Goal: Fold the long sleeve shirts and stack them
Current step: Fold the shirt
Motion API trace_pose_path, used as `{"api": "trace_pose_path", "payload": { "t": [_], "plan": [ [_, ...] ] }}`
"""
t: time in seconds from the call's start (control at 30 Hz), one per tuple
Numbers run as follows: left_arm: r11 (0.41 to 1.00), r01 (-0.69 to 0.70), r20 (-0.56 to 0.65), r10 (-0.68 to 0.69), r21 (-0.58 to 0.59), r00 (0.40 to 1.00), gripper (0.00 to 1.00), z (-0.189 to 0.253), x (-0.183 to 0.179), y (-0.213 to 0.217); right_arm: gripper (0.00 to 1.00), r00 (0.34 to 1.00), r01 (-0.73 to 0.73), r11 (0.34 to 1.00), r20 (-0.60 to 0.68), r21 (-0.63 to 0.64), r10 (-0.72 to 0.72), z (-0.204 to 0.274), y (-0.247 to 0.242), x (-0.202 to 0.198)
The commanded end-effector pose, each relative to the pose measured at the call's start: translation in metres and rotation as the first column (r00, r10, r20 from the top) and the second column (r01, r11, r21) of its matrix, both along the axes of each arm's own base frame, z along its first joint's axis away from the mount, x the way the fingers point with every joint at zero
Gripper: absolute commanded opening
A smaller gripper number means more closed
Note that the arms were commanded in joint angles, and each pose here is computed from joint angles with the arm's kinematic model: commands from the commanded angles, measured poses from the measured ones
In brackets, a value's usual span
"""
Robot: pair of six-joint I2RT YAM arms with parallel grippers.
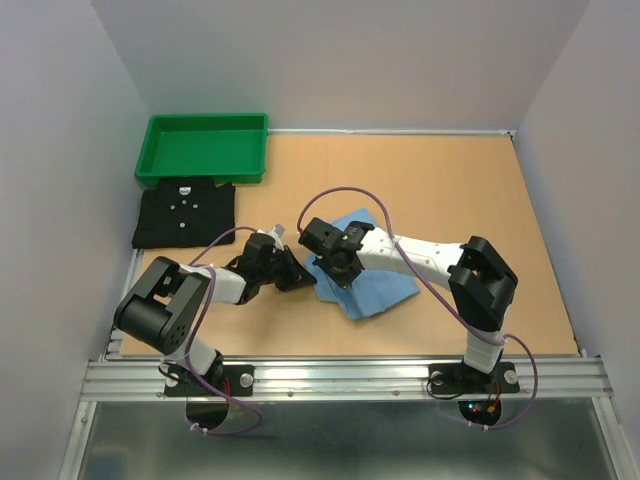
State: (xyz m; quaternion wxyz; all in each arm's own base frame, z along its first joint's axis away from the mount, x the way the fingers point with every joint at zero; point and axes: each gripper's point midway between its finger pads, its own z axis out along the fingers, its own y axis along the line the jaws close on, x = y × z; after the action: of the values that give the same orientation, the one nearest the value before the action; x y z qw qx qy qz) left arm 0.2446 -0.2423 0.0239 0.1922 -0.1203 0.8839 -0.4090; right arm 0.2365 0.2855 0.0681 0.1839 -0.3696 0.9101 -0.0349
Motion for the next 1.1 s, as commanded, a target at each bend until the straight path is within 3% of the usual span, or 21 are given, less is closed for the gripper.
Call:
{"api": "trace_pose_path", "payload": {
  "t": [0.0,0.1,0.37,0.57,0.63,0.67,0.73,0.83,0.87,0.97,1.07],
  "plan": [
    [1.0,-0.002,0.039,0.002,-0.015,0.999,0.0,0.009,0.009,-0.005,0.07,1.0,0.013,1.0,0.008,0.026,-0.013,0.001,0.009,0.001],
    [1.0,-0.002,0.046,0.003,-0.017,0.999,0.0,0.011,0.009,-0.005,0.01,0.998,0.051,0.998,0.045,0.044,-0.053,-0.001,0.017,0.011],
    [1.0,-0.005,0.044,0.005,-0.014,0.999,0.0,0.011,0.007,-0.003,0.01,0.985,0.11,0.989,0.123,0.099,-0.122,0.019,0.03,0.031],
    [1.0,-0.01,0.049,0.011,-0.011,0.999,0.0,0.011,0.008,-0.002,0.01,0.987,0.125,0.988,0.095,0.085,-0.133,0.008,0.025,0.025],
    [1.0,-0.008,0.048,0.008,-0.011,0.999,0.0,0.011,0.007,-0.002,0.03,0.987,0.128,0.988,0.084,0.084,-0.135,0.005,0.025,0.022],
    [1.0,-0.01,0.047,0.01,-0.011,0.999,0.0,0.011,0.007,-0.002,0.12,0.988,0.129,0.988,0.073,0.079,-0.135,0.001,0.024,0.02],
    [1.0,-0.017,0.052,0.017,-0.01,0.998,0.05,0.014,0.008,-0.001,0.21,0.988,0.133,0.988,0.066,0.082,-0.138,0.001,0.023,0.018],
    [0.999,-0.038,0.054,0.037,0.012,0.998,0.34,0.017,0.009,0.003,0.37,0.988,0.132,0.981,0.055,0.14,-0.141,0.016,0.031,0.016],
    [0.999,-0.043,0.066,0.041,0.024,0.997,0.48,0.024,0.009,0.006,0.44,0.988,0.137,0.973,0.048,0.186,-0.148,0.027,0.039,0.016],
    [0.994,-0.08,0.112,0.072,0.074,0.991,0.64,0.04,0.014,0.016,0.53,0.982,0.161,0.945,0.051,0.283,-0.183,0.057,0.048,0.022],
    [0.987,-0.13,0.175,0.113,0.092,0.978,0.69,0.064,0.023,0.028,0.57,0.969,0.206,0.914,0.055,0.35,-0.24,0.08,0.042,0.029]
  ]
}}
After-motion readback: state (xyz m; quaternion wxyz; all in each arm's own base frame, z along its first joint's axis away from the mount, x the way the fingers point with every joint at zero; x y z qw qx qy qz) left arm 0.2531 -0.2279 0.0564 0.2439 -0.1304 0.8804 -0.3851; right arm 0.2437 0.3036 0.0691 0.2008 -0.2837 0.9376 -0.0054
